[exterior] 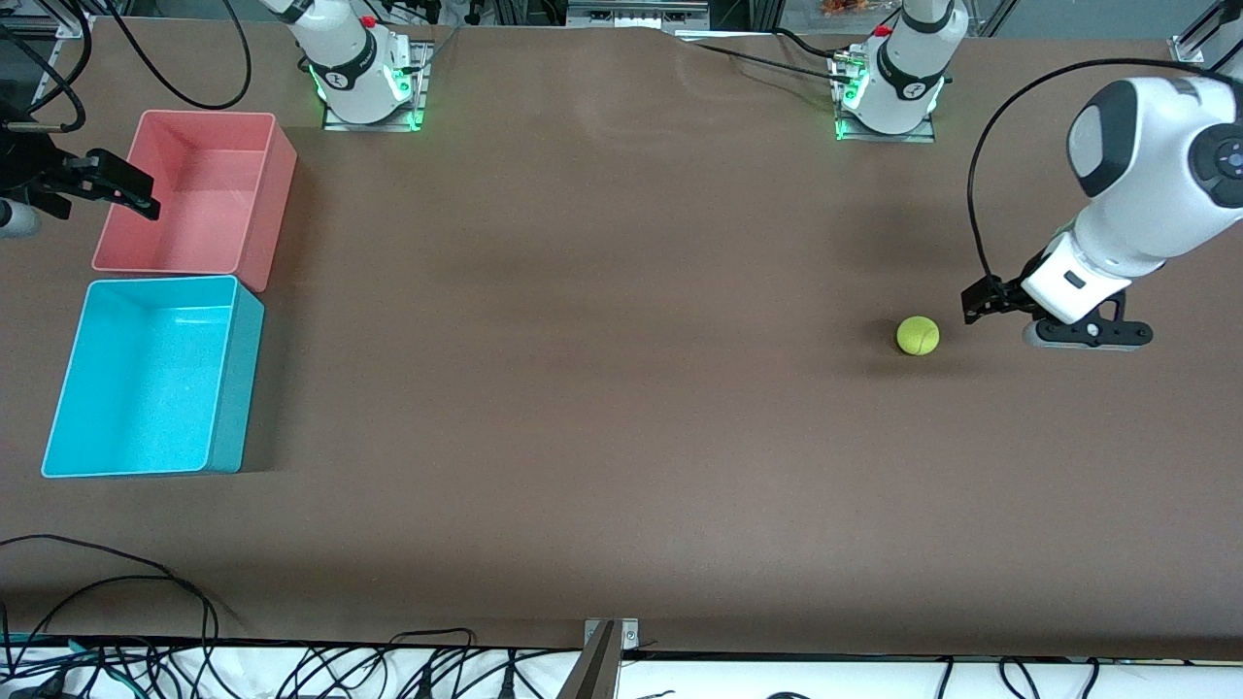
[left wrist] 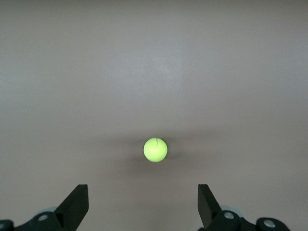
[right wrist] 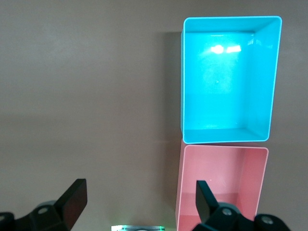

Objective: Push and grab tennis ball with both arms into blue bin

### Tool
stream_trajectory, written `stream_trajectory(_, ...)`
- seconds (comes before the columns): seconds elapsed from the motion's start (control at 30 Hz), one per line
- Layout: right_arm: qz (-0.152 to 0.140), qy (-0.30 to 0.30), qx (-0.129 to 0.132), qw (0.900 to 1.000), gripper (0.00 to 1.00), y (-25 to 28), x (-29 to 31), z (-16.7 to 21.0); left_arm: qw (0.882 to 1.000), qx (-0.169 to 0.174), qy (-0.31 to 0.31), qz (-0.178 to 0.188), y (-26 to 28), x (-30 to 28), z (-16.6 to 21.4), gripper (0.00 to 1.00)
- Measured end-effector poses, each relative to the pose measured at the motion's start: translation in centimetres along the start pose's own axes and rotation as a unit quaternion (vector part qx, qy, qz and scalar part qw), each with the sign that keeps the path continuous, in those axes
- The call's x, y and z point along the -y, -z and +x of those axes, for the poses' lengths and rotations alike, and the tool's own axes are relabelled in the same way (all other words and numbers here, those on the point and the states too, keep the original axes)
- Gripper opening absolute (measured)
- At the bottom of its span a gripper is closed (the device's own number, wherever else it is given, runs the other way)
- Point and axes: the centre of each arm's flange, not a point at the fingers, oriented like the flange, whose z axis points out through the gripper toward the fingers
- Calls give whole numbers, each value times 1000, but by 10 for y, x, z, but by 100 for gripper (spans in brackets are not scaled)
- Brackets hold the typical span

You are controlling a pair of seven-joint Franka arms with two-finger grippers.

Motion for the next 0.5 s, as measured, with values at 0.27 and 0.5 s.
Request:
stream_trajectory(0.27, 0, 0, 0, 1000, 100, 0, 0, 0, 1000, -1, -29, 0, -45, 9, -21, 100)
stream_trajectory(0.5, 0, 0, 0, 1000, 100, 0, 0, 0, 983, 3, -182, -1, -73, 22, -32, 83)
